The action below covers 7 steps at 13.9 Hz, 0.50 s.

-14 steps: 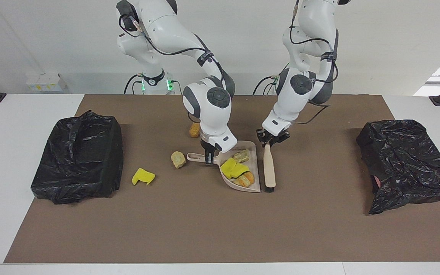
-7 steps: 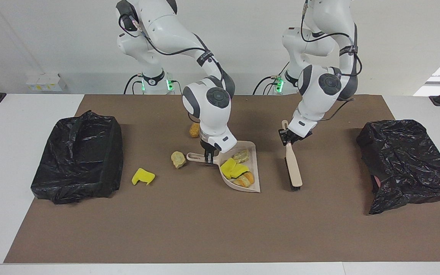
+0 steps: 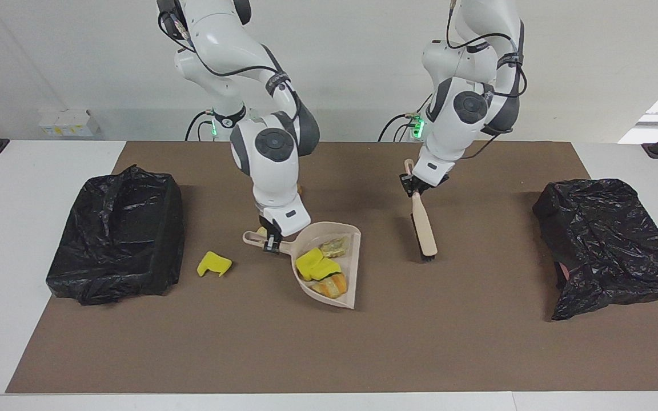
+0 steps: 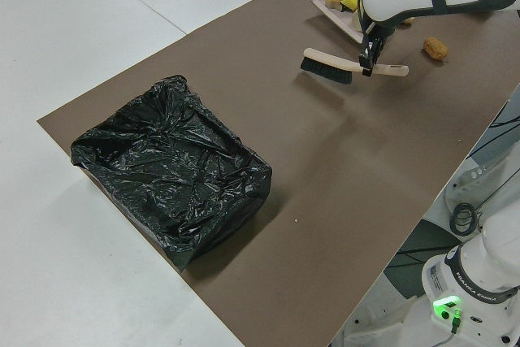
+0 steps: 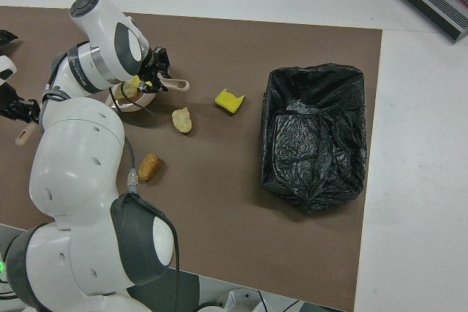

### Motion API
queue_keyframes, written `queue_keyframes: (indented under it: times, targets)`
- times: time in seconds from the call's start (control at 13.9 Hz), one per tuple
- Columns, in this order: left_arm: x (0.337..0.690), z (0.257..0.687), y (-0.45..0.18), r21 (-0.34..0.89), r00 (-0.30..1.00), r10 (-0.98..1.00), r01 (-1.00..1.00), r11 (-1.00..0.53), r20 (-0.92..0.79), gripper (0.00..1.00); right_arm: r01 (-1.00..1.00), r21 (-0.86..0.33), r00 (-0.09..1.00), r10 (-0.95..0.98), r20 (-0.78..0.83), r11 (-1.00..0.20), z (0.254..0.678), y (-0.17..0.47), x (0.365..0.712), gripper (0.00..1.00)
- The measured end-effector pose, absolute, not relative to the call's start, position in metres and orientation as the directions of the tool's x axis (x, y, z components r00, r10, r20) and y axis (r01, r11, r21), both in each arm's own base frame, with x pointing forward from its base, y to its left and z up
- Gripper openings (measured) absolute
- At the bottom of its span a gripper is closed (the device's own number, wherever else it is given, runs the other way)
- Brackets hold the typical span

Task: Sweep and dump trash in bin

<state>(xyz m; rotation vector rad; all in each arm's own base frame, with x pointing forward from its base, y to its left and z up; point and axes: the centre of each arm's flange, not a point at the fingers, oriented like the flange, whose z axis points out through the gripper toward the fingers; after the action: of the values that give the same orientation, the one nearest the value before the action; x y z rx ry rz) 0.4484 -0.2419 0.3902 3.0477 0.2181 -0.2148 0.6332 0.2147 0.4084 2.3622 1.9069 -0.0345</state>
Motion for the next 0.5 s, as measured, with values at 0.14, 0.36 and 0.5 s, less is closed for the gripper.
queue_keyframes:
  times: [0.14, 0.36, 0.5]
  targets:
    - [0.414, 0.388, -0.276, 0.069, 0.979, 0.155, 0.165, -0.984, -0.132, 0.26, 0.971, 0.075, 0.234, 0.969, -0.079, -0.229, 0.437, 0.187, 0.632, 0.31]
    - [0.361, 0.392, -0.320, 0.078, 0.979, 0.165, 0.174, -0.982, -0.116, 0.26, 0.975, 0.071, 0.217, 0.972, -0.090, -0.211, 0.463, 0.145, 0.621, 0.31]
    - [0.322, 0.393, -0.341, 0.100, 0.984, 0.158, 0.166, -0.981, -0.086, 0.26, 0.983, 0.068, 0.179, 0.979, -0.098, -0.173, 0.475, 0.101, 0.614, 0.31]
